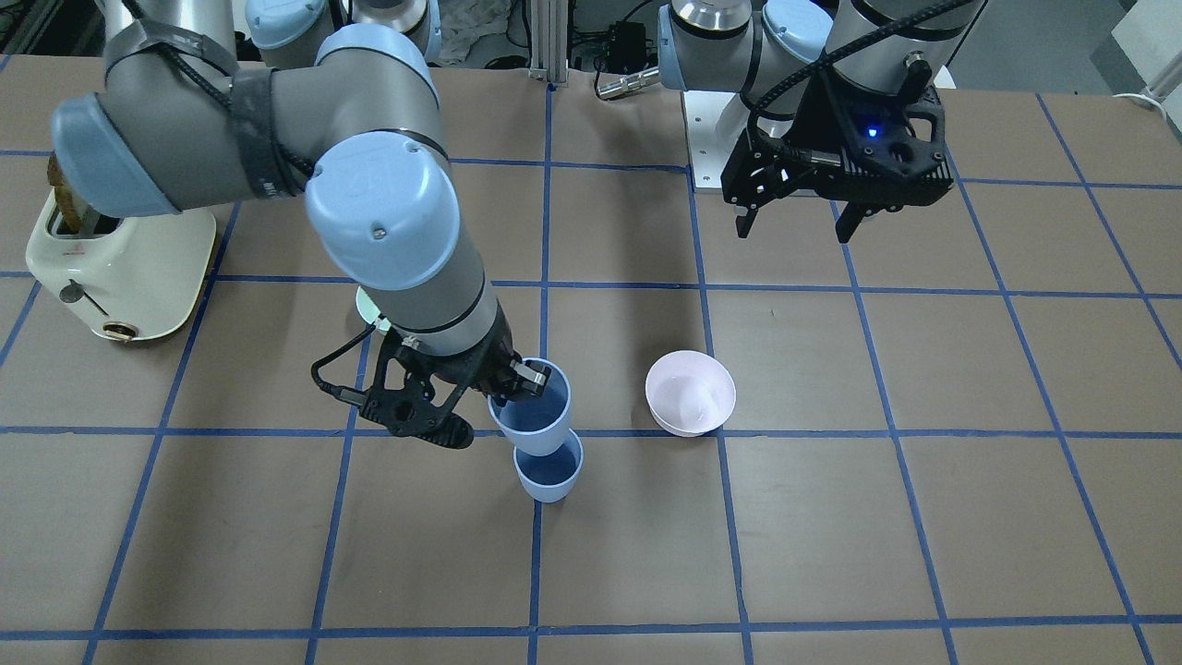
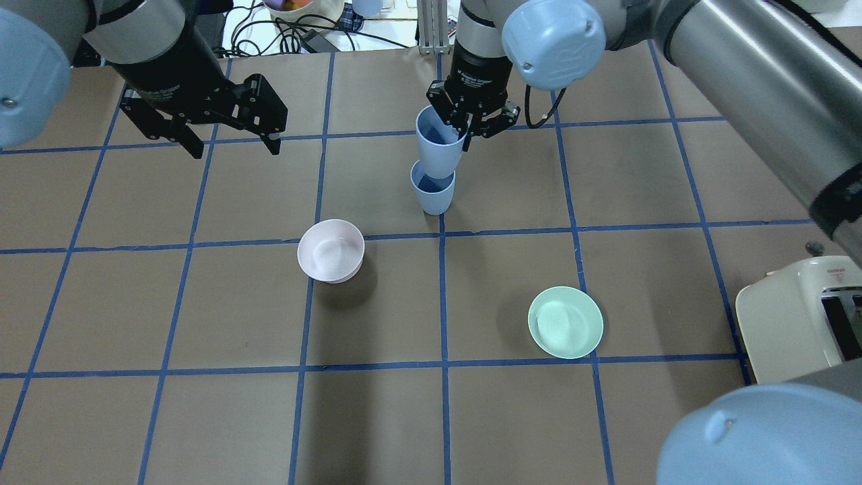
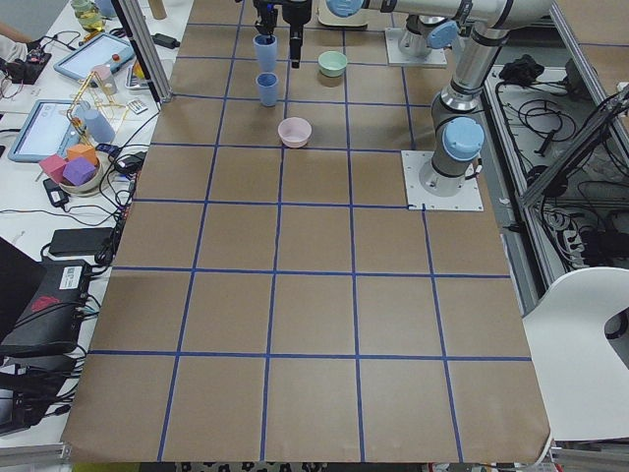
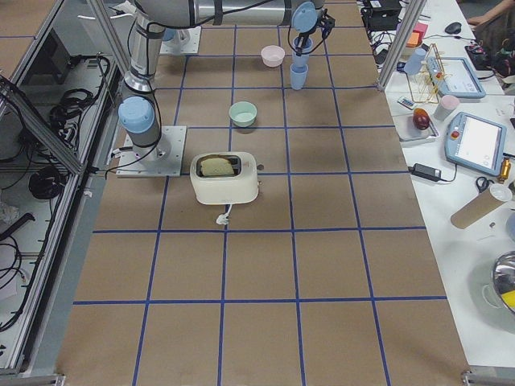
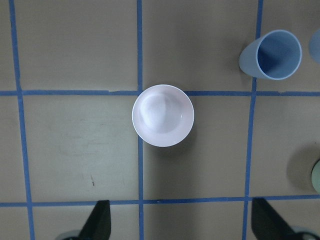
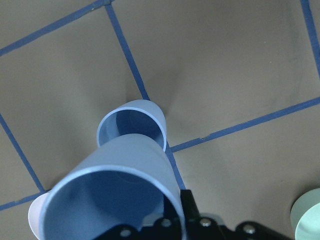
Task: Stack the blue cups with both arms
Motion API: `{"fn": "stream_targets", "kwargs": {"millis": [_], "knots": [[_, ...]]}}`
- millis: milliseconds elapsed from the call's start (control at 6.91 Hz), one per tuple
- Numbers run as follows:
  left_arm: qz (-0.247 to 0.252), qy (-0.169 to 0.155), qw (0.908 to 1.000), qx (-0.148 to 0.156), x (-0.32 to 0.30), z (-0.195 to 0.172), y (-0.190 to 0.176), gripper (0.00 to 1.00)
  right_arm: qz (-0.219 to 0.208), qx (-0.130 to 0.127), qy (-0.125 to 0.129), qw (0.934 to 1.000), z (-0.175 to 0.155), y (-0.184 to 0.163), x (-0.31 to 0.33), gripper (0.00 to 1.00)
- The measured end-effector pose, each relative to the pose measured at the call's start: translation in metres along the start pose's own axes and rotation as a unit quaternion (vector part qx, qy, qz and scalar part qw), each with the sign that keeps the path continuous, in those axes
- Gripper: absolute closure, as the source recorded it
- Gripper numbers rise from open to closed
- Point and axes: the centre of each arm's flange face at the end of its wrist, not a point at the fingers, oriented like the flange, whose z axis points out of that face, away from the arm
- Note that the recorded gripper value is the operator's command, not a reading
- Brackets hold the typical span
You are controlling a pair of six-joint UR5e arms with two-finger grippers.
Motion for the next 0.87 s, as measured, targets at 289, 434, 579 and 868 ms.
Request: {"fn": "stream_targets", "kwargs": {"millis": [289, 434, 579, 868], "knots": [[0.002, -0.019, 0.9997, 0.016, -0.006, -0.004, -0.003, 0.0, 0.006, -0.008, 0.008, 0.9999, 0.014, 0.008, -0.008, 1.0], [-0.001, -0.019, 0.9996, 0.019, -0.006, -0.004, -0.005, 0.0, 0.007, -0.012, 0.013, 0.9998, 0.021, 0.007, -0.008, 1.0], [-0.003, -0.018, 0.9996, 0.02, -0.006, -0.003, -0.006, 0.0, 0.007, -0.014, 0.016, 0.9997, 0.027, 0.006, -0.008, 1.0], [-0.003, -0.018, 0.9996, 0.02, -0.005, -0.001, -0.007, 0.0, 0.007, -0.017, 0.017, 0.9997, 0.037, 0.002, -0.01, 1.0]]}}
